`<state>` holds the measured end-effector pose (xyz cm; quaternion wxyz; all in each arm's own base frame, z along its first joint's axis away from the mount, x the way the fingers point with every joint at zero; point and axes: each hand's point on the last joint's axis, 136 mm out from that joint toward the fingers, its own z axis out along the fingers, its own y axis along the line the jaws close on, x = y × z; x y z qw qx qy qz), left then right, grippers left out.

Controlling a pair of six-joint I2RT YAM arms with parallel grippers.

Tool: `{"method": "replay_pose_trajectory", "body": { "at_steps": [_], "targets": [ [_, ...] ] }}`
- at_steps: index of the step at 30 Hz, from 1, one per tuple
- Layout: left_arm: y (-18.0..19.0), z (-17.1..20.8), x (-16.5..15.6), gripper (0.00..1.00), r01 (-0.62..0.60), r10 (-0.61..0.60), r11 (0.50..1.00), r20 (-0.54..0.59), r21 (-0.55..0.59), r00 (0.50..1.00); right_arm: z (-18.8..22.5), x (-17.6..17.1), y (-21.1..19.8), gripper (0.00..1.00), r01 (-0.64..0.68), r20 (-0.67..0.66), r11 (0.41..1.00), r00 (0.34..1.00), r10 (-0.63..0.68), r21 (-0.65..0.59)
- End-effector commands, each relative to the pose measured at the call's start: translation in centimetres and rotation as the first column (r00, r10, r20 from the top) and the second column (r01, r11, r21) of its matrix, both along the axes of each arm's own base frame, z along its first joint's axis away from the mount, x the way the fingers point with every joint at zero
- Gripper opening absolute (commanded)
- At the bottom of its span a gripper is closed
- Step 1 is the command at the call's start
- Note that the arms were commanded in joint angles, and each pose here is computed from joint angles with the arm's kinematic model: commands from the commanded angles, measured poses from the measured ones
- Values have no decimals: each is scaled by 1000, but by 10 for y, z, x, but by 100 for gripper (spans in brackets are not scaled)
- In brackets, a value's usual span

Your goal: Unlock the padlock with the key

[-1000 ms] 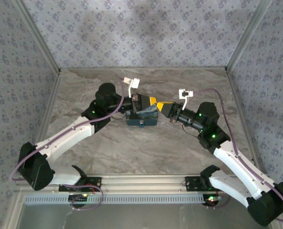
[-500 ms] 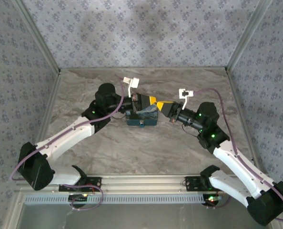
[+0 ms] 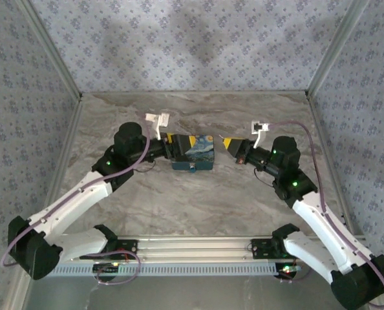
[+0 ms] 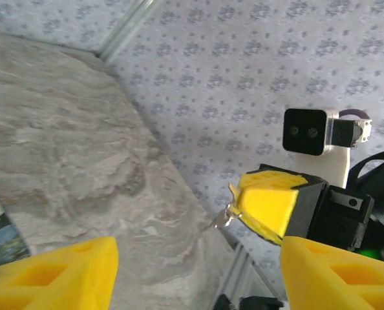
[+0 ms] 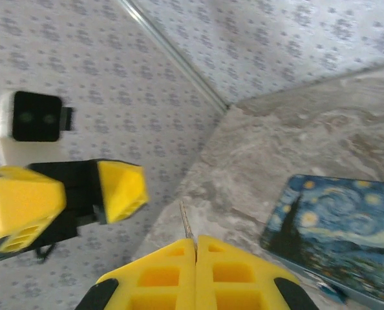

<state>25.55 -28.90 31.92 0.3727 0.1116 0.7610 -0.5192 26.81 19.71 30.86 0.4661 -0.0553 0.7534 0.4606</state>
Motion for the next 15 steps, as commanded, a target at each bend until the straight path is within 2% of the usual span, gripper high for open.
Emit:
{"method": "replay_pose_trajectory", "body": {
  "at_steps": [1,6,8,15],
  "targets": [
    [20,-66,3,77,-83,102,978,-93,191,990,-11,19,-13,0,78,-15,991,997,-80,-111],
    [30,-132,-4,87,-113,170,941,-158,320,973,-37,51,-16,0,124,-59,966,988,-140,-227],
    [29,-153,-7,98,-112,179,933,-173,342,968,-46,67,-17,0,142,-69,951,984,-167,-274],
    [21,-201,-5,98,-108,192,916,-187,386,963,-83,120,-9,0,150,-112,906,971,-210,-395]
  ]
}}
